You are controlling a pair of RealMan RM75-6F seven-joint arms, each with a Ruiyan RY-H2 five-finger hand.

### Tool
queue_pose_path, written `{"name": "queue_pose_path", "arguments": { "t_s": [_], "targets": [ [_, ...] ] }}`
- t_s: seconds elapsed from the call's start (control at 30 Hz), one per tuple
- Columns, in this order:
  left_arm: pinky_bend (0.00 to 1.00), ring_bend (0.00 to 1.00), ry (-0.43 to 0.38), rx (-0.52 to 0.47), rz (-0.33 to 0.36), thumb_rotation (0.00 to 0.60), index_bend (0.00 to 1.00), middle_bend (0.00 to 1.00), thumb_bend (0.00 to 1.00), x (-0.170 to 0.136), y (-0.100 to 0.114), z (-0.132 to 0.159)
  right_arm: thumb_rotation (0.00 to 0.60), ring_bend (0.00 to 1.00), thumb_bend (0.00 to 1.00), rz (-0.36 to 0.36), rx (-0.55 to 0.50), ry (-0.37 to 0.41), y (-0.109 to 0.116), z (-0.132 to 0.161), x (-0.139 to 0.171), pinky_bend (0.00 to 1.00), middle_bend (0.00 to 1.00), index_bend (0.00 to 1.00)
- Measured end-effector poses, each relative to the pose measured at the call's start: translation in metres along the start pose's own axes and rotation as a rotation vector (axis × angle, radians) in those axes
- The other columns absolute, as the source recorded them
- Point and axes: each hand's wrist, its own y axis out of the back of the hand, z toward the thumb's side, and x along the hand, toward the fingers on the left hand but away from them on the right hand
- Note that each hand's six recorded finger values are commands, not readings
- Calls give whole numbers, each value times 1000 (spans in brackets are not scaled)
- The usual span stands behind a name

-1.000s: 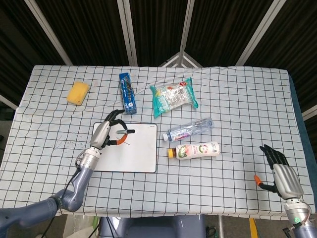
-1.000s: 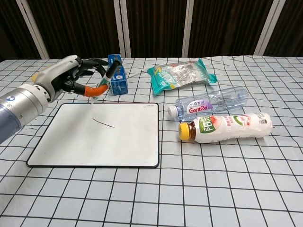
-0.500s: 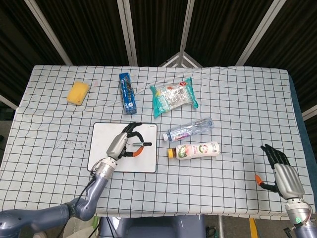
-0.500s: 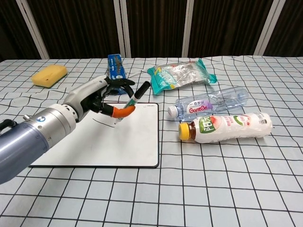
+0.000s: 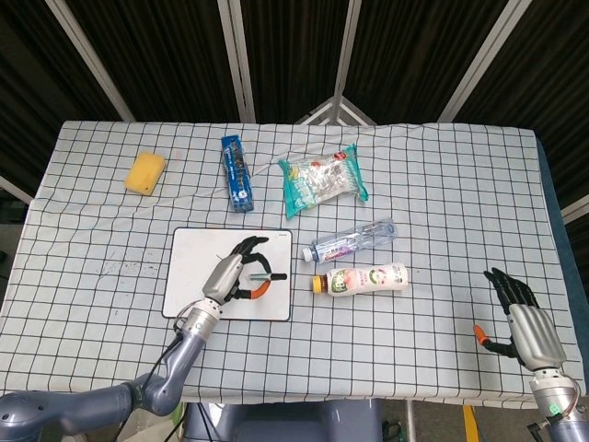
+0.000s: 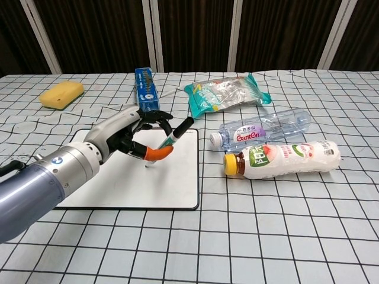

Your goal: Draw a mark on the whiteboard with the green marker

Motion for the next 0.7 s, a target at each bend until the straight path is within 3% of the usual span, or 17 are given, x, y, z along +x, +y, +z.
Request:
{"name": "queue_pose_path", "arguments": {
  "t_s": [0.4,0.7],
  "targets": [
    [20,0,47,52,4,600,632,96,574,-28,21,-24,600,0,351,1,10,6,-1,1,0,0,0,0],
    [19,0,61,13,33,600,633,96,573,-63,49,-27,600,0,350,1,14,4,-1,1,0,0,0,0]
  ]
}}
